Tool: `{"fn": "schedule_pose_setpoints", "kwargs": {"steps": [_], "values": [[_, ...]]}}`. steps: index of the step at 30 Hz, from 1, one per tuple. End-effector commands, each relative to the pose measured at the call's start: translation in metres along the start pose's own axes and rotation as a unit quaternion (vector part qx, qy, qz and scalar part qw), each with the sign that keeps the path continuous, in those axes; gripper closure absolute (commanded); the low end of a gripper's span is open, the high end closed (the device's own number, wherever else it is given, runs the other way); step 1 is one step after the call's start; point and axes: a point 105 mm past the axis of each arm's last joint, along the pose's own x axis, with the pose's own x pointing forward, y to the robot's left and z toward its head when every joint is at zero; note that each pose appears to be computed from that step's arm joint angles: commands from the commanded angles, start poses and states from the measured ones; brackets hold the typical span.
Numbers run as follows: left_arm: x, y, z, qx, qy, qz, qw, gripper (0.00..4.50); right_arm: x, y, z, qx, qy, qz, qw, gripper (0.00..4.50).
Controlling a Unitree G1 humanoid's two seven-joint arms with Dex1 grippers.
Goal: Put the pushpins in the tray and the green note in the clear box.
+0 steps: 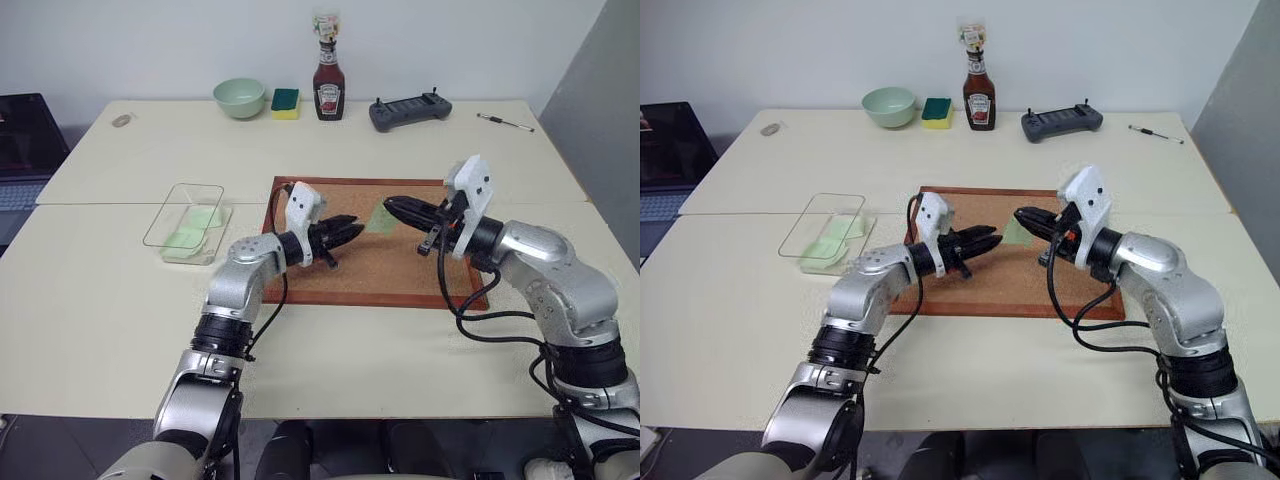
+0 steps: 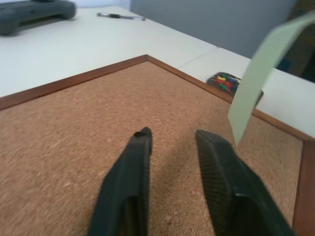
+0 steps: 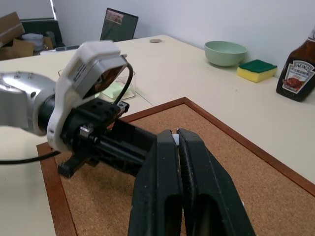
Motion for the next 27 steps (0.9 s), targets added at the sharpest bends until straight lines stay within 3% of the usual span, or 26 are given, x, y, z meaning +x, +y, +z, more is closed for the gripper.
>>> {"fn": "schedule_pose_setpoints", "kwargs": {"steps": [1, 12, 20, 27], "values": [[-0.003, -0.01, 0.012, -0.047, -0.01, 0.003, 0.999, 2.16, -0.002, -0.001, 0.007, -0.052, -0.017, 0.0, 0.998, 4.5], [0.001, -0.007, 0.012, -0.226, 0.005, 0.056, 0.973, 0.05, -0.002, -0.006, 0.005, -0.145, -0.032, -0.013, 0.989, 4.5], [0.002, -0.013, 0.015, -0.317, -0.009, 0.05, 0.947, 0.05, -0.001, -0.002, 0.002, -0.173, -0.028, 0.002, 0.985, 4.5], [0.004, -0.019, 0.02, -0.414, -0.033, 0.046, 0.908, 0.05, 0.001, 0.0, 0.005, -0.188, -0.031, 0.01, 0.982, 4.5]]}}
